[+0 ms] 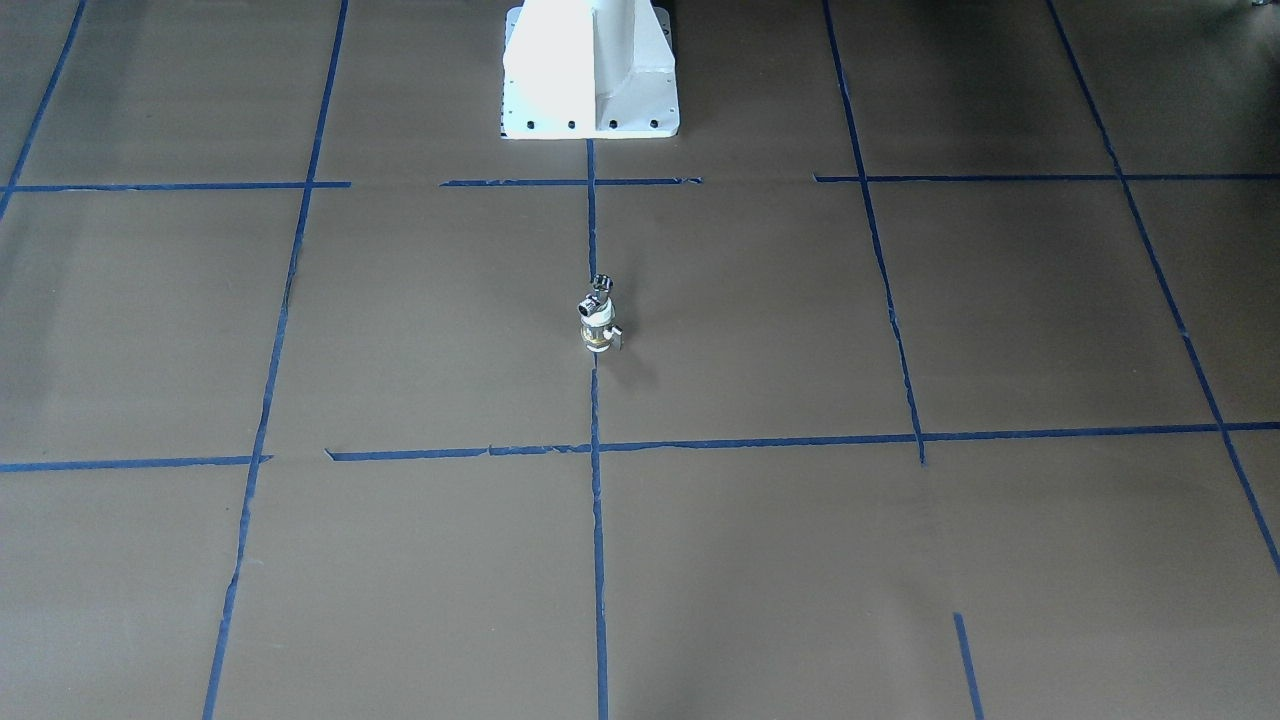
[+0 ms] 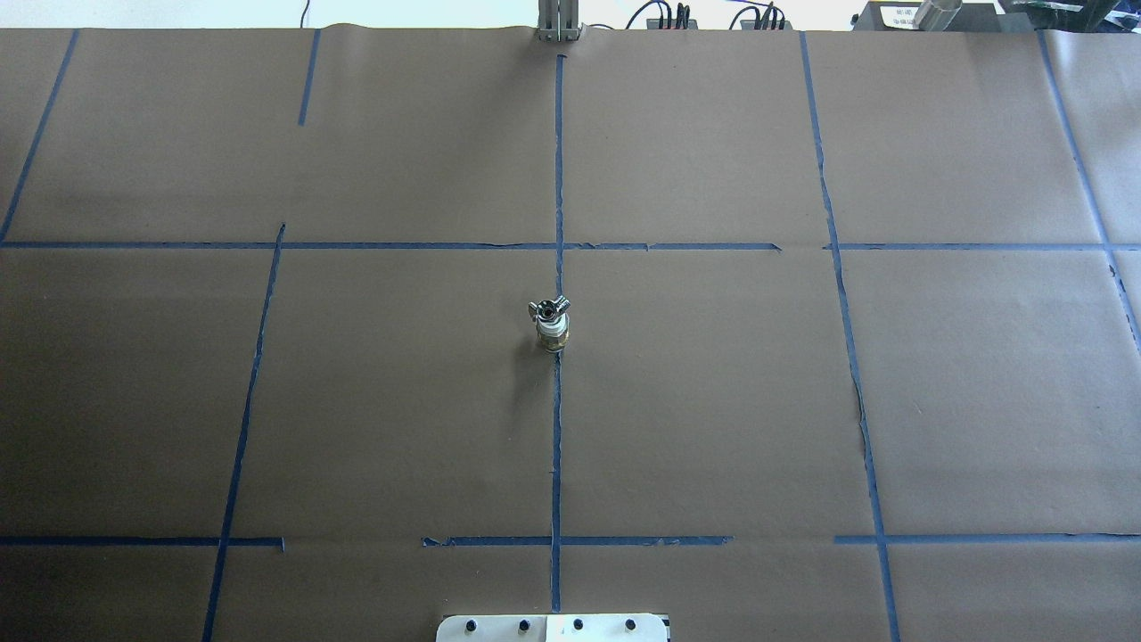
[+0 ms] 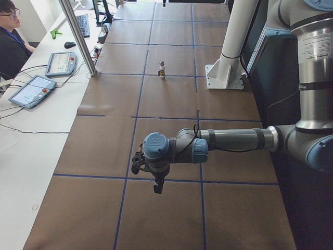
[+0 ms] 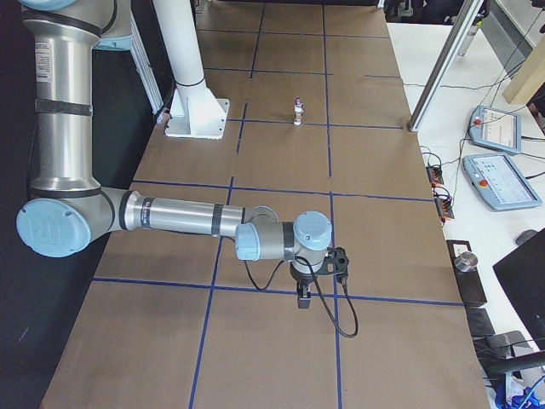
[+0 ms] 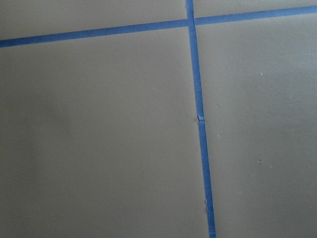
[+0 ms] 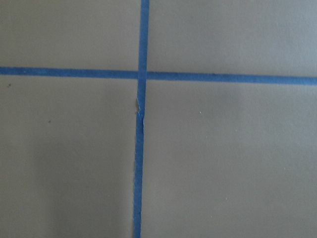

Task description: Assemble PPR valve and pipe with both arms

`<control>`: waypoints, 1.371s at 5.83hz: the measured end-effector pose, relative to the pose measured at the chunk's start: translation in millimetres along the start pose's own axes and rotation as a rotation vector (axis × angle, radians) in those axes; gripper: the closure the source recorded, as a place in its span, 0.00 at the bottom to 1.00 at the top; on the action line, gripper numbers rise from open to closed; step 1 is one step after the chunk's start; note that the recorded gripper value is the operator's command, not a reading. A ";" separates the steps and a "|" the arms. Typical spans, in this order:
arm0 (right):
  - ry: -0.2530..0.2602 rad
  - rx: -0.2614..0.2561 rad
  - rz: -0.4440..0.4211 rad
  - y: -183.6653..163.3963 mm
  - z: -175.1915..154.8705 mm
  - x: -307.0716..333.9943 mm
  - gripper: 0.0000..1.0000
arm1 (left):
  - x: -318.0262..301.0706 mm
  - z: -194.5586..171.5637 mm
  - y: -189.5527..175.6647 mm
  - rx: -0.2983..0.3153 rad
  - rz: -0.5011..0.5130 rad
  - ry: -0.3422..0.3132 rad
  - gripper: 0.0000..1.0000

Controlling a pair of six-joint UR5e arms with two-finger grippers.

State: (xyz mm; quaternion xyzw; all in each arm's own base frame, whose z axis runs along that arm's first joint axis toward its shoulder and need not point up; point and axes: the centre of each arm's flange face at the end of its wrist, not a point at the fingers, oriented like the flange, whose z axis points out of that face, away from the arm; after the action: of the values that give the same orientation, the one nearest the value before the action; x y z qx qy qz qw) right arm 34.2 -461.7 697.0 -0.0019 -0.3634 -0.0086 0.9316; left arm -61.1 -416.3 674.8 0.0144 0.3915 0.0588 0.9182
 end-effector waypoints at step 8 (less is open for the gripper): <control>-0.028 -0.026 0.033 15.2 13.0 12.8 0.00 | 0.4 3.7 -2.3 -0.007 0.002 0.001 0.00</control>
State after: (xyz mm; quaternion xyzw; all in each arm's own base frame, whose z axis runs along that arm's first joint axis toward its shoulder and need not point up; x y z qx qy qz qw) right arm 35.2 -446.5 715.2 -0.0200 -0.3760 0.0022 0.9264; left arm -57.9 -418.4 676.9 0.0117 0.3917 0.0613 0.9180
